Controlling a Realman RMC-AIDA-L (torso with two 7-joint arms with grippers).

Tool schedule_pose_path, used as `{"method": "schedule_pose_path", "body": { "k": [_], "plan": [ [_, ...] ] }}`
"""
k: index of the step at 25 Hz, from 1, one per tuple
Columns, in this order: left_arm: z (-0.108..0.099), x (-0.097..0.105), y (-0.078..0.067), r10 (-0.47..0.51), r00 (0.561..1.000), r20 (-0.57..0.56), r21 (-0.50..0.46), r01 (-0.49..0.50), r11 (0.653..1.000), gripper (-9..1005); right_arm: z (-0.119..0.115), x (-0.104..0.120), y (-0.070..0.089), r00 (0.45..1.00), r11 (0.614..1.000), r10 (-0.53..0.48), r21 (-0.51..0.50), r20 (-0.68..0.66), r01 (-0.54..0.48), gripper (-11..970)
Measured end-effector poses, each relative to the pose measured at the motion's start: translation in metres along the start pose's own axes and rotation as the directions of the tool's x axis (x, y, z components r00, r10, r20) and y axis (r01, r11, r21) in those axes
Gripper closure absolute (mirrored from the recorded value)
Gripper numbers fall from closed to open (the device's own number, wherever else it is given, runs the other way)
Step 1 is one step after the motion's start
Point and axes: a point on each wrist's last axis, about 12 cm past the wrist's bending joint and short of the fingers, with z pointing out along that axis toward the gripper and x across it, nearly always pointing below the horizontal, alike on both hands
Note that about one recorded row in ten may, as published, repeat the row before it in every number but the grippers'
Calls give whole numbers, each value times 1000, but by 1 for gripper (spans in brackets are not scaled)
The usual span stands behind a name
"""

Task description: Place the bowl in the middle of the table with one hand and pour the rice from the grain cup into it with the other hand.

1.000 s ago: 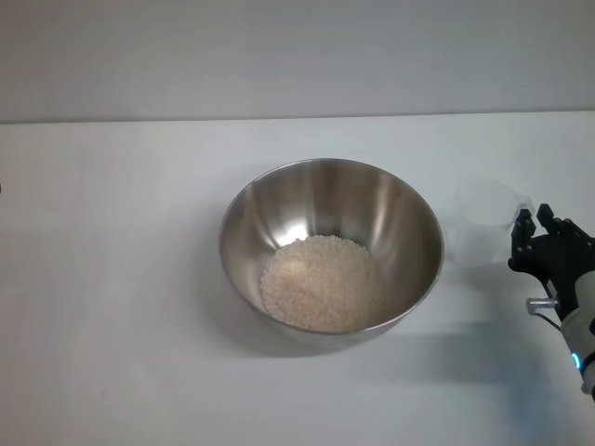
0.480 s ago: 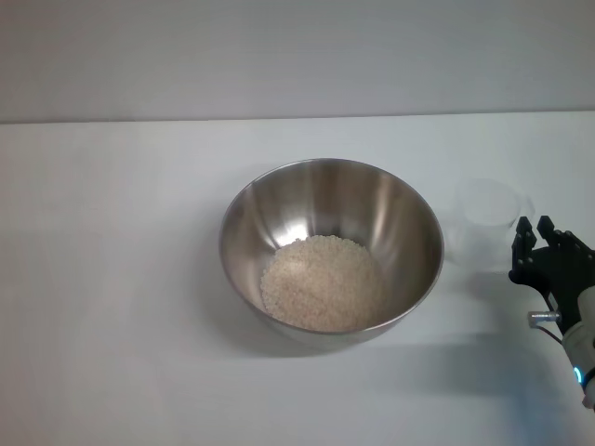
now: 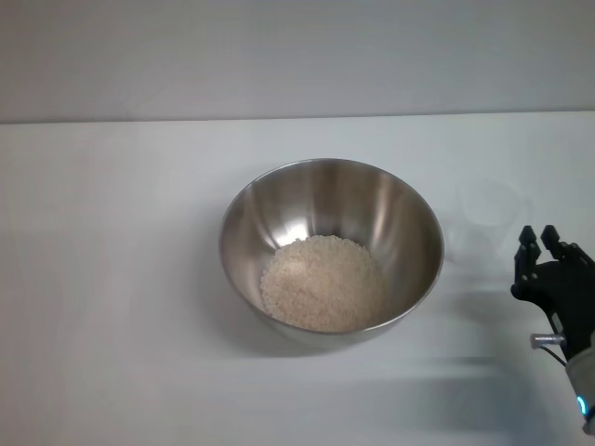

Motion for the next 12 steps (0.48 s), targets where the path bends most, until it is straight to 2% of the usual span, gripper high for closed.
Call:
{"method": "schedule_pose_path", "body": {
  "k": [4,6,7,9,10,11,12],
  "plan": [
    [0,0,0,2,1000,-1,-1,-2,1000,808,-13,-8,-1,996,999,-17,39,82,14,749],
    [-1,0,1,9,1000,-5,-2,-9,1000,808,-21,-19,-10,981,996,-25,90,193,7,748],
    [-1,0,1,9,1000,-5,-2,-9,1000,808,-21,-19,-10,981,996,-25,90,193,7,748],
    [-3,1,3,17,1000,-16,-12,-17,1000,807,-18,-27,-20,966,993,-26,115,258,-4,748],
    [-4,3,6,27,999,-29,-23,-28,999,807,-13,-34,-34,948,991,-3,124,320,-39,748],
    [-4,3,6,27,999,-29,-23,-28,999,807,-9,-37,-40,939,991,15,118,342,-59,748],
    [-5,3,8,34,999,-36,-29,-35,999,807,-9,-37,-40,939,991,15,118,342,-59,748]
  ]
}}
